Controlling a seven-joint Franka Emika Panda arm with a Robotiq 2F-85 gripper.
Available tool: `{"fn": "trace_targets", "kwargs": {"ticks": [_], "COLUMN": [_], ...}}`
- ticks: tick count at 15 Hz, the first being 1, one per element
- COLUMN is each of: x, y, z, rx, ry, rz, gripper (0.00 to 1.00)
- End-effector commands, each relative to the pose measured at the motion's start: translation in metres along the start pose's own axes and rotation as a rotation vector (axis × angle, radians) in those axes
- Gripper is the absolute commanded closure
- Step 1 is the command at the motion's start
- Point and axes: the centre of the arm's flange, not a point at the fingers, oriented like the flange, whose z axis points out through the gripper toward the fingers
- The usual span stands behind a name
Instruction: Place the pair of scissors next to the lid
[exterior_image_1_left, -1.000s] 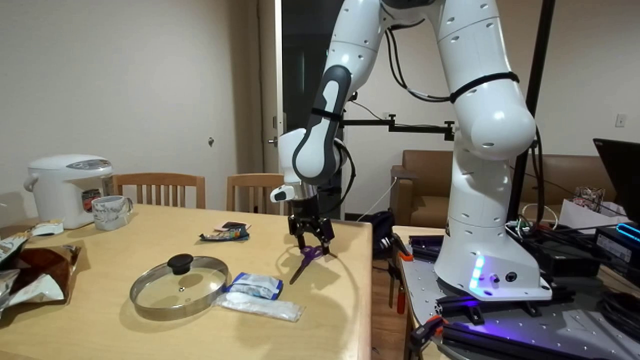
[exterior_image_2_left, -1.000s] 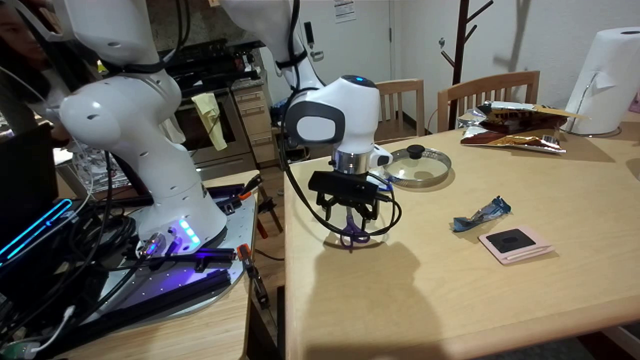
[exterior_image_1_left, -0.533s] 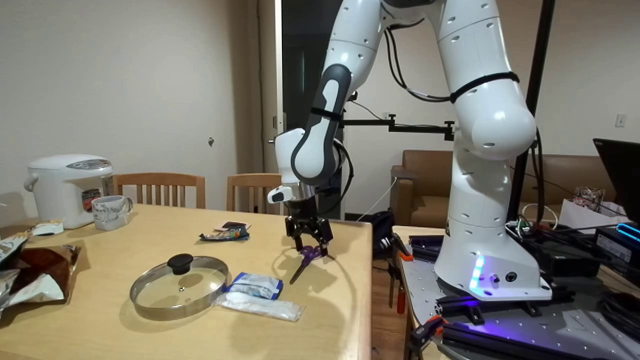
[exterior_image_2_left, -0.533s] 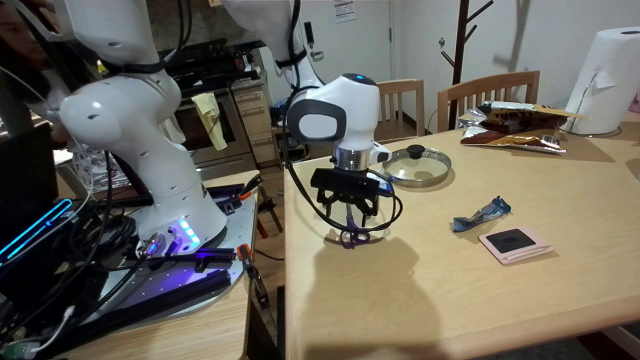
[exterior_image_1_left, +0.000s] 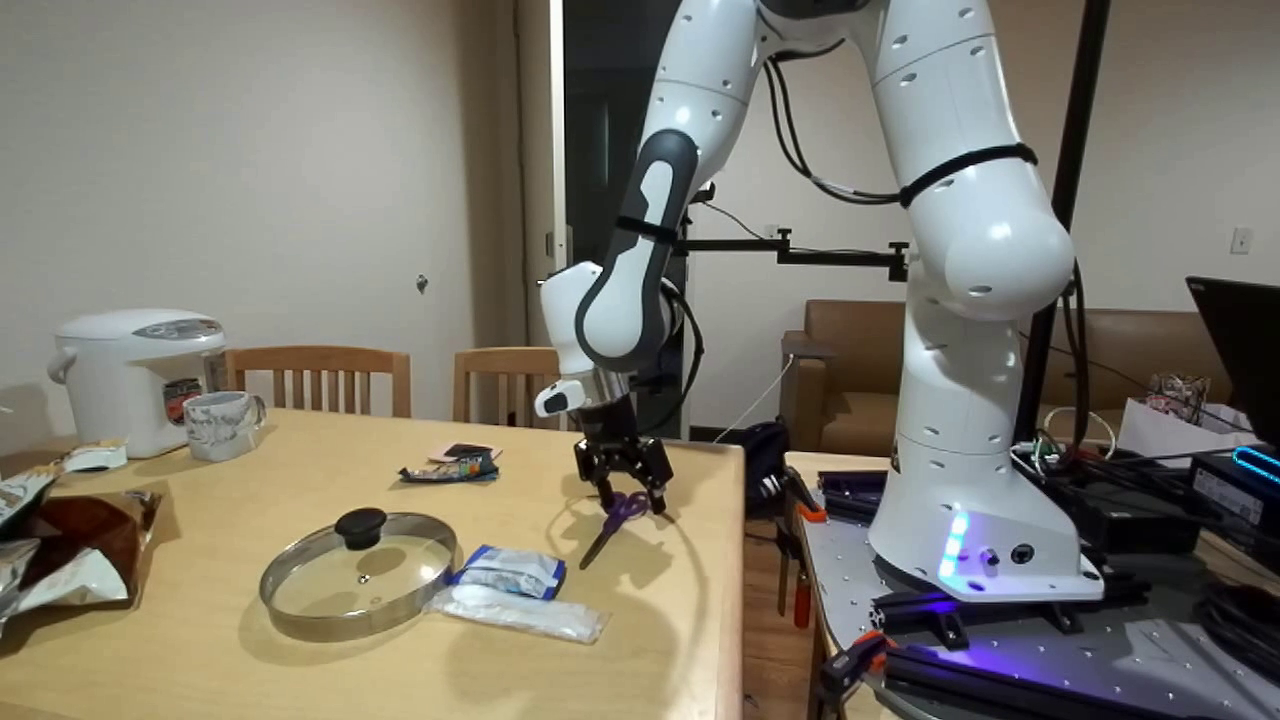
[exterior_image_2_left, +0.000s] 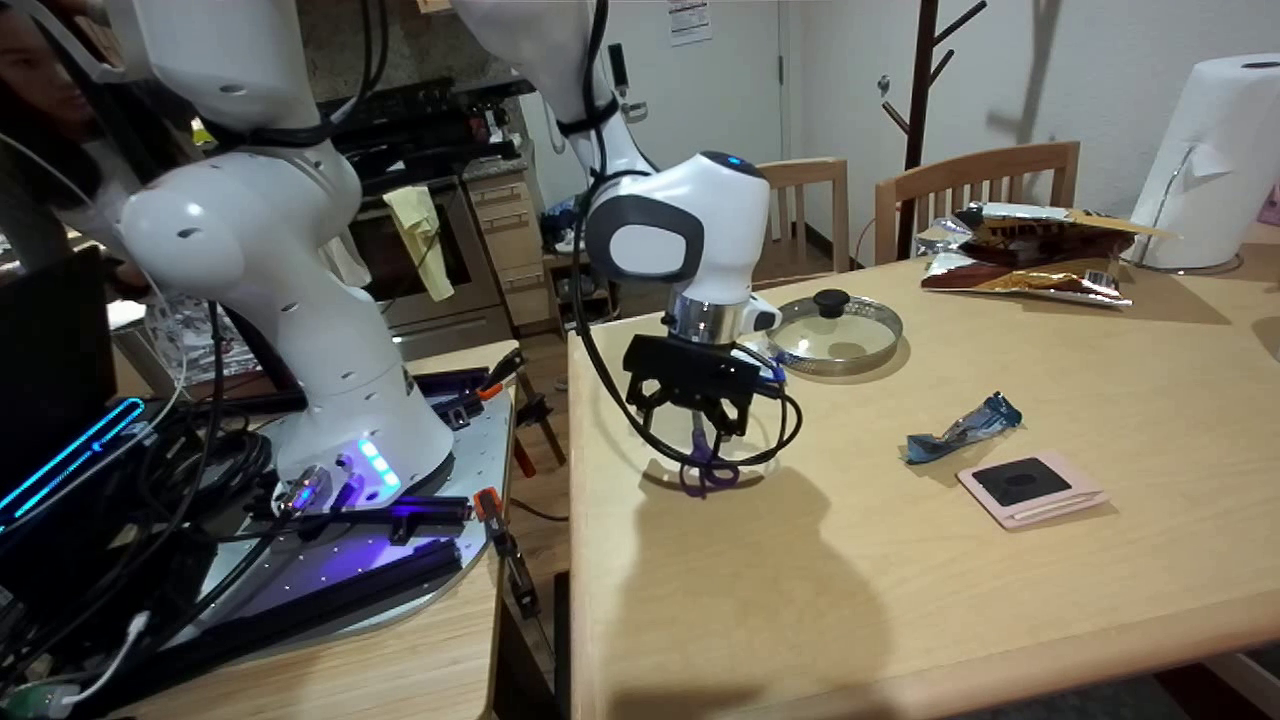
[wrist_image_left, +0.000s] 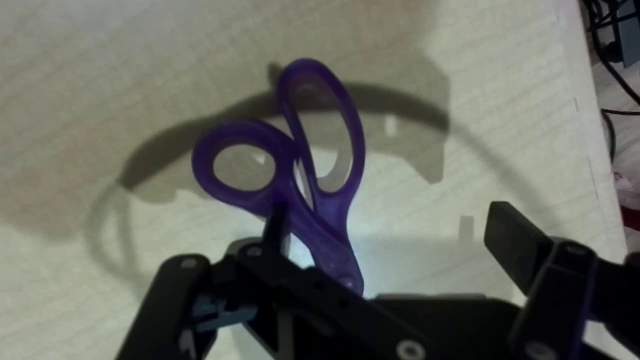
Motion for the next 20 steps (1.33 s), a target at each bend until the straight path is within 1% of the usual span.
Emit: {"fn": "trace_targets", "kwargs": {"ticks": [1,7,8,11,12,13,14,20], "x": [0.011,0.025,0.025,0.025,0.026,0.027,0.026,0.027], "y": [0.006,0.005,0.005,0.005,0.006,0.004,0.001,0.002], "z": [-0.005,-0.011,-0.009,0.001,0.003,0.004,-0.001,0.0], "rx": [0.003,-0.009,-0.006,-0.013,-0.013,-0.002,-0.011,-0.012], "ry": [-0.027,-0.035,-0.047,-0.078,-0.093,-0.102,-0.079,-0.087], "rz": [-0.021,-0.061,-0.075,-0.189,-0.209,-0.209,-0.163,-0.177], "gripper": [0.0,0.0,0.0,0.0,0.0,0.0,0.0,0.0]}}
